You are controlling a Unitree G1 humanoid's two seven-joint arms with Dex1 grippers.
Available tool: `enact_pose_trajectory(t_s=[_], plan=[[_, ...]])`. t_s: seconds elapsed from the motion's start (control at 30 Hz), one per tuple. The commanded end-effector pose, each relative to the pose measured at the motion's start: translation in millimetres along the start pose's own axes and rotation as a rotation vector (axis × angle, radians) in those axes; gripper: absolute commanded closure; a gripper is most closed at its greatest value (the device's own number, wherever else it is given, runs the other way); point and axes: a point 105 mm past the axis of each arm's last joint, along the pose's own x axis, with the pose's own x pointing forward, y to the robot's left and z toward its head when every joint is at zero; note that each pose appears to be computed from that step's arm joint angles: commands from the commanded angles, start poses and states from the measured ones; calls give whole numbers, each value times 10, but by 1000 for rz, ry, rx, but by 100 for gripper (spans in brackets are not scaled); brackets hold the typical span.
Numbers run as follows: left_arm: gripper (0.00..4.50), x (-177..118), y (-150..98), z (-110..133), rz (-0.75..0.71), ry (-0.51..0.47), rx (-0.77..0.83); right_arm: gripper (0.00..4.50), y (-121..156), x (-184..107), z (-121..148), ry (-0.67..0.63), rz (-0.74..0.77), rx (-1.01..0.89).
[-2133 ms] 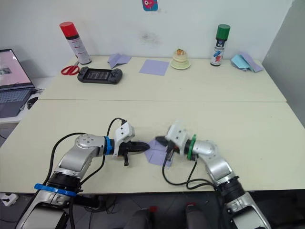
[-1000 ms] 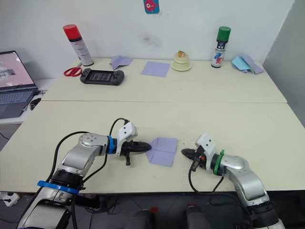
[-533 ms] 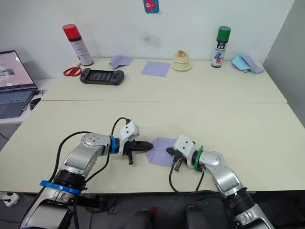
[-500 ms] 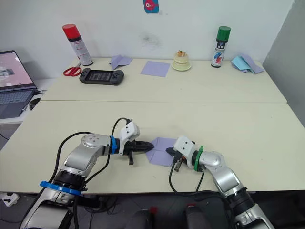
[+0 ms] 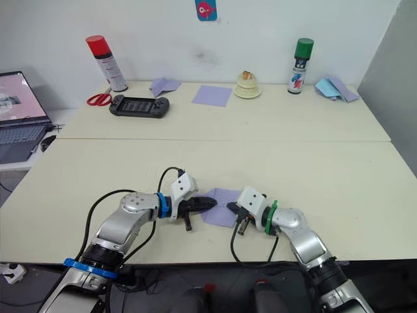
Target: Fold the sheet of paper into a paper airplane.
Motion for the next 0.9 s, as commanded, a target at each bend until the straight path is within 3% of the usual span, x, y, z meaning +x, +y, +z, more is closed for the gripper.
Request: enact_pose_trajectory(t_s=[0.03,0.23,0.37,0.57,0.7,0.9], plan=[[450,-249,160,-333,89,113,-52,446,27,-26,-152,59,-5,19],[450,-408,252,-408,133,146,-33,446,15,-4,-129,53,-10,18],[450,-422,327,-143,161,33,-24,446,8,6,-63,21,-9,29],[450,-607,356,378,152,-148,12,446,-157,-161,401,-174,-57,75],[348,-751,163,546,39,-177,30,358,-216,-355,563,-203,-43,104],[155,-890,-6,671,-60,-160,61,138,-473,-494,528,-181,-108,377]])
